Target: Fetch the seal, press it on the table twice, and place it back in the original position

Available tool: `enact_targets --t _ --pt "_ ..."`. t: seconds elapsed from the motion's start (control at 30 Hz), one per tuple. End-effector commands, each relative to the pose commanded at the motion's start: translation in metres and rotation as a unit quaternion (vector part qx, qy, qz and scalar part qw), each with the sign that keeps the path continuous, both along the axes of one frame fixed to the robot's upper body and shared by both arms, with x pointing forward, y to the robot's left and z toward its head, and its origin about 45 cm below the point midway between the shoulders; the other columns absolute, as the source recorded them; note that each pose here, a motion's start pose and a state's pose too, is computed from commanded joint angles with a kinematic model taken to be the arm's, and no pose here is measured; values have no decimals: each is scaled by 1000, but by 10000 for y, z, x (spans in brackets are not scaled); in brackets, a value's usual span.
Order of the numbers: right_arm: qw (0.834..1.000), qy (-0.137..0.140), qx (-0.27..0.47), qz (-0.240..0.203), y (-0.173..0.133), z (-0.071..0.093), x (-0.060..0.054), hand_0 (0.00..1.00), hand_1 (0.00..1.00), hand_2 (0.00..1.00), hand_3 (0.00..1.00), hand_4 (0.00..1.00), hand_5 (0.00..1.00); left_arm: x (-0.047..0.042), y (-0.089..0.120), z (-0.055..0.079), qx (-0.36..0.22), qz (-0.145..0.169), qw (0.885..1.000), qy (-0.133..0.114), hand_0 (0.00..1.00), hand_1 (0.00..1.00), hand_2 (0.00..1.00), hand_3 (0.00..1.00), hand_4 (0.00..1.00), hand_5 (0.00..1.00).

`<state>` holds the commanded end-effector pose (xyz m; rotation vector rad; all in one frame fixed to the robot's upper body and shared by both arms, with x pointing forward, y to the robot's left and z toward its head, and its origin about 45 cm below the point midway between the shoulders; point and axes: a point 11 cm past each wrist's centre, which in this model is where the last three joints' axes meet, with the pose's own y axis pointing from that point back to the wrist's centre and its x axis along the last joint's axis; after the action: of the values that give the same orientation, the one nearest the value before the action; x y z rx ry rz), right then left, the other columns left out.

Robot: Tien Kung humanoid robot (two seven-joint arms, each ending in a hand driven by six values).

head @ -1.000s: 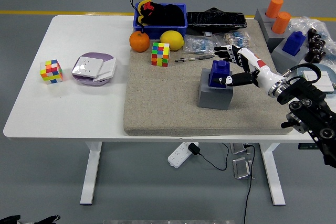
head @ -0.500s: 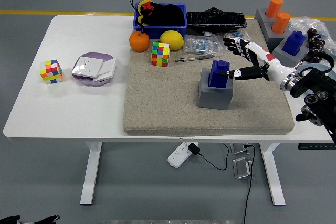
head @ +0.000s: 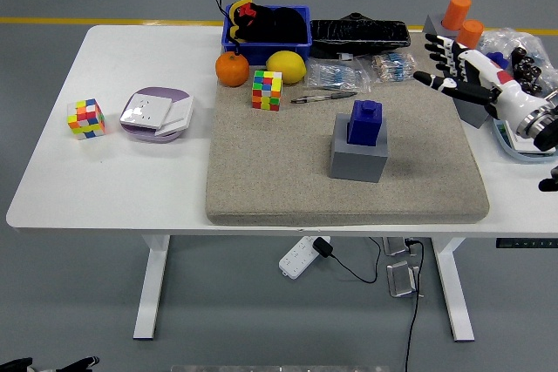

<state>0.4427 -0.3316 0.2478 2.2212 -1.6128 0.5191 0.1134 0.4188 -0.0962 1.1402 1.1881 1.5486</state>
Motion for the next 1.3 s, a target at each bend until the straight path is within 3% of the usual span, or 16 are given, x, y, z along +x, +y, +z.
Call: enact_targets --t 0.27,0.63,1.0,1.3 --pt "997 -9 -36 -75 -608 53 -112 998 998 998 998 998 688 -25 20 0 2 3 1000 2 815 786 765 801 692 415" --pt "987 23 -86 -136 -1118 -79 -355 998 998 996 998 998 692 -15 20 3 2 1 1000 3 814 786 764 802 691 415" --pt "983 36 -73 -165 -1267 -164 -468 998 972 957 985 998 683 15 33 15 7 -2 1000 0 814 786 764 801 690 418" --pt "982 41 -74 -169 -1297 -152 -484 998 965 946 979 998 672 30 15 11 4 4 1000 -4 814 786 764 801 689 418"
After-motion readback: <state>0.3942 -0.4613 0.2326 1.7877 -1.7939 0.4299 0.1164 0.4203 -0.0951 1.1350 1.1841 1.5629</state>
